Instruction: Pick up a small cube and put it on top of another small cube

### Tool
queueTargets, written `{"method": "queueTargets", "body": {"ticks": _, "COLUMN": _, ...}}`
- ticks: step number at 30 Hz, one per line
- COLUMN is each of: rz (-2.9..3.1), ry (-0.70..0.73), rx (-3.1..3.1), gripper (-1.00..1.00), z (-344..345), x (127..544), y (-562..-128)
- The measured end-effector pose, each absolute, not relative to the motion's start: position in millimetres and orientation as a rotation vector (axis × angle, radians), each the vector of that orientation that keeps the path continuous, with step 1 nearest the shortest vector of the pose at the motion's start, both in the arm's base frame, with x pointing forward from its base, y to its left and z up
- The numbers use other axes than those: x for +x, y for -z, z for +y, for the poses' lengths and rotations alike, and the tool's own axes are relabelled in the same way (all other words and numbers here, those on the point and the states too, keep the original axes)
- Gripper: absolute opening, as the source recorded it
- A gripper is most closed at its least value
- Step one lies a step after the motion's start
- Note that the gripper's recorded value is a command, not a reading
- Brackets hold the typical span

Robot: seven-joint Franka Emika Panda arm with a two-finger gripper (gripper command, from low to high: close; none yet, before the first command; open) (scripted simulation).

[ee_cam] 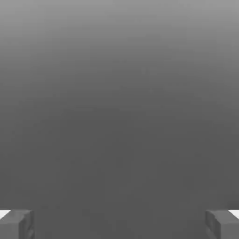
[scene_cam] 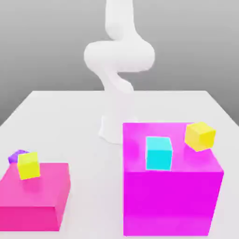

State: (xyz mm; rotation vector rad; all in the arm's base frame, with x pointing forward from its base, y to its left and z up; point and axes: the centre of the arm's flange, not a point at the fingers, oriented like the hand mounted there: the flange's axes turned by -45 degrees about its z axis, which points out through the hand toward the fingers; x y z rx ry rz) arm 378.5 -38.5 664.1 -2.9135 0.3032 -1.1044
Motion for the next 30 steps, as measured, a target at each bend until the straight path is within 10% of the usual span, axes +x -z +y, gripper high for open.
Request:
{"method": "queueTargets", "body": {"ticks": 9, "rz": 1.355, "ry": 0.667, "rx": -2.732, "gripper": 0.0, "z": -203, "x": 405, "y": -473}}
{"method": "queueTargets", "body": {"ticks": 22, "rz": 2.587, "ry": 0.04, "rx": -1.776, "gripper": 0.0, "z": -343, "x": 224, "y": -212}}
{"method": "queueTargets", "body": {"ticks": 28, "rz": 2.627, "ry": 0.001, "rx": -1.725, "gripper": 0.0, "z": -341, "x": 216, "y": -144}}
{"method": "queueTargets", "body": {"ticks": 29, "rz": 2.627, "ry": 0.001, "rx": -1.724, "gripper": -1.0, "z": -340, "x": 216, "y": -137}}
{"method": "queueTargets", "body": {"ticks": 30, "rz": 2.627, "ry": 0.001, "rx": -1.724, "gripper": -1.0, "z": -340, "x": 216, "y": -137}}
